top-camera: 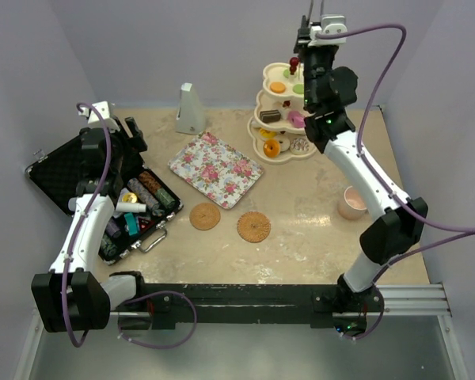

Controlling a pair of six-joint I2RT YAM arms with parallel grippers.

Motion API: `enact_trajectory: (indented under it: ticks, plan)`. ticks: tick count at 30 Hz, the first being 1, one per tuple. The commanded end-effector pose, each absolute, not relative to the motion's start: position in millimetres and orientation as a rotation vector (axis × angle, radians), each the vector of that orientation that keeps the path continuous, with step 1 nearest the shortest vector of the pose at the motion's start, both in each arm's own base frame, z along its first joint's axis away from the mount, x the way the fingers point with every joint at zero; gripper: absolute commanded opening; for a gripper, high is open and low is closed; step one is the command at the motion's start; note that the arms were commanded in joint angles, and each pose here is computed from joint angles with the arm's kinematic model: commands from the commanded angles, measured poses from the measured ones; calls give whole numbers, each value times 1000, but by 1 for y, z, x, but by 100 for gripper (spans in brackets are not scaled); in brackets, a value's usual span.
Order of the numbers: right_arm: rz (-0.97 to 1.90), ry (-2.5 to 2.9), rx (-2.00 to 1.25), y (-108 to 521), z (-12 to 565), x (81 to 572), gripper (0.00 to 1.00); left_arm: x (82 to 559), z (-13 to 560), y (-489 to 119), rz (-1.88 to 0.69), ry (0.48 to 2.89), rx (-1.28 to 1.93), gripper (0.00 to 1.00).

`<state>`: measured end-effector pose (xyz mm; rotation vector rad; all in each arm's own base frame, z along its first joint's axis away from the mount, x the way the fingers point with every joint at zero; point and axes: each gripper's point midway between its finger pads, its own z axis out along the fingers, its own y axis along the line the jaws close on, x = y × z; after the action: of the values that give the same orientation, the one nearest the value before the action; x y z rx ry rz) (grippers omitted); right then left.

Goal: Serve the afternoon tea

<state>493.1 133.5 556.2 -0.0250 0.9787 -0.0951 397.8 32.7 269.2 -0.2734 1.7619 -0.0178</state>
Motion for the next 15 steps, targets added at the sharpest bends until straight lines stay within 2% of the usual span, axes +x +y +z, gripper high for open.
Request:
enact_trajectory:
  ticks: [1, 5, 9, 15]
  plan:
    - [55, 981, -110, 197, 567, 453, 44, 397, 301, 32, -38, 1674, -277, 98]
    - [227, 1077, -307, 276, 533, 449, 44, 394, 305, 36, -13, 1661, -288, 98]
    - [339, 1210, -520, 355, 471, 453, 42, 389, 314, 39, -3, 1631, -295, 98]
    - [458, 1359, -688, 434, 383, 462, 41, 388, 316, 38, -7, 1621, -293, 98]
